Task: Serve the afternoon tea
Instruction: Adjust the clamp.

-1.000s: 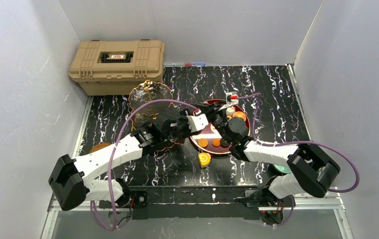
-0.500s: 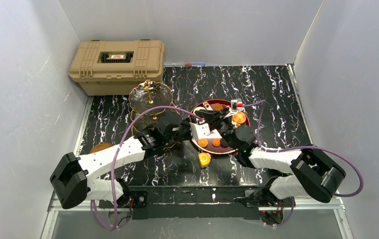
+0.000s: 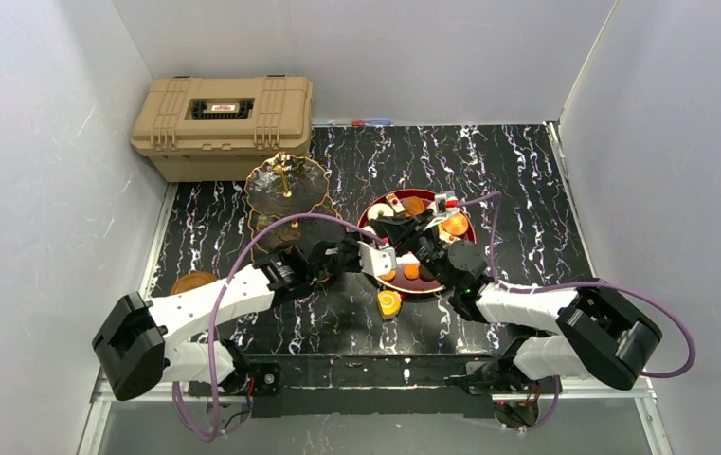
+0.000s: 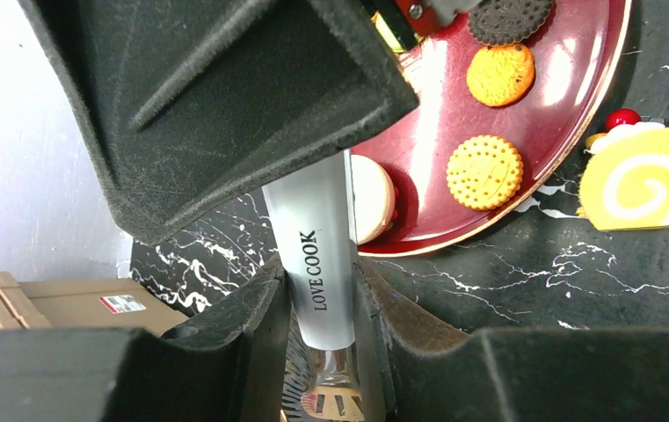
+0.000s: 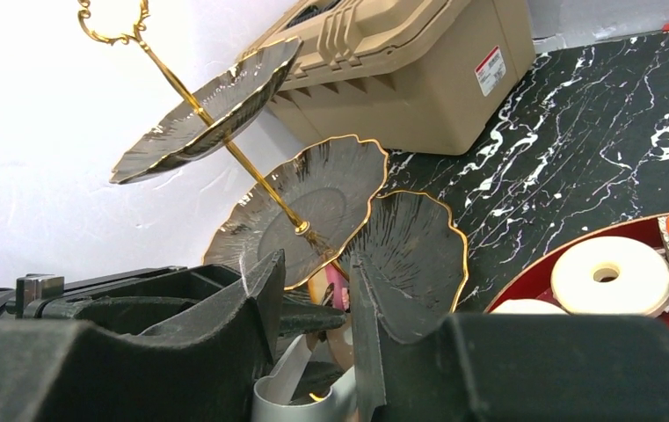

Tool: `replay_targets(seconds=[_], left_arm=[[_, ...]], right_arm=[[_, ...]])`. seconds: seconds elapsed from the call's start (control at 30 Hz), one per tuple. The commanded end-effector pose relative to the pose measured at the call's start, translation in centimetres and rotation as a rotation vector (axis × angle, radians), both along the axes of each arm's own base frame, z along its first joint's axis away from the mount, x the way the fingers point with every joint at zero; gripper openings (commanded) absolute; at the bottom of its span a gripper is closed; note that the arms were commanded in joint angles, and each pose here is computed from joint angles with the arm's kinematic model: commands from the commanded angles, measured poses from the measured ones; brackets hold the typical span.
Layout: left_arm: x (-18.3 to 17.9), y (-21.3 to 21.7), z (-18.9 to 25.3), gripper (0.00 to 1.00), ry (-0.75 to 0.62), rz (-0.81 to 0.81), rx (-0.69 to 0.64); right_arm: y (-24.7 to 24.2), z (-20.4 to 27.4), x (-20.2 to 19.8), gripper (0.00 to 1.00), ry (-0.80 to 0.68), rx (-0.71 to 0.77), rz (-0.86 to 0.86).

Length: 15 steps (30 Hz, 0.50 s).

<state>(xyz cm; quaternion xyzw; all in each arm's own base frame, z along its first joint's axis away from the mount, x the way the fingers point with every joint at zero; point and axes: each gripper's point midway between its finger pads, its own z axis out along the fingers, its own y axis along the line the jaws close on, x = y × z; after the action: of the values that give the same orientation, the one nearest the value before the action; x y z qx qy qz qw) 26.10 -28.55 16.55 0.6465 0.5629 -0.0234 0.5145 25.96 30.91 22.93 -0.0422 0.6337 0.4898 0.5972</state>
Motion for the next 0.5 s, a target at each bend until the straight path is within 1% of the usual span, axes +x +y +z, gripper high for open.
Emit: replay_targets(seconds=[0.0, 0.07, 0.13, 0.27, 0.47], left_arm=[[0.3, 1.7, 0.0, 0.16, -0.038, 0.033, 0.057], [0.2, 1.7, 0.2, 0.16, -0.038, 0.032, 0.053], [0.1, 1.8, 0.6, 0.14, -0.045, 0.031, 0.045], [-0.3, 2.1, 0.9, 0.11, -0.055, 0.022, 0.041], [-0.7, 2.5, 0.5, 0.07, -0.052, 0.021, 0.047]], right_arm=[[0.1, 4.4, -1.9, 0.41, -0.096, 0.096, 0.064], [0.1, 4.4, -2.0, 0.45, -0.101, 0.084, 0.066], [0.0, 4.4, -2.0, 0.52, -0.109, 0.072, 0.063], [-0.4, 4.8, -1.9, 0.6, -0.115, 0.058, 0.044], [-0.6, 4.9, -1.8, 0.62, -0.102, 0.037, 0.035]])
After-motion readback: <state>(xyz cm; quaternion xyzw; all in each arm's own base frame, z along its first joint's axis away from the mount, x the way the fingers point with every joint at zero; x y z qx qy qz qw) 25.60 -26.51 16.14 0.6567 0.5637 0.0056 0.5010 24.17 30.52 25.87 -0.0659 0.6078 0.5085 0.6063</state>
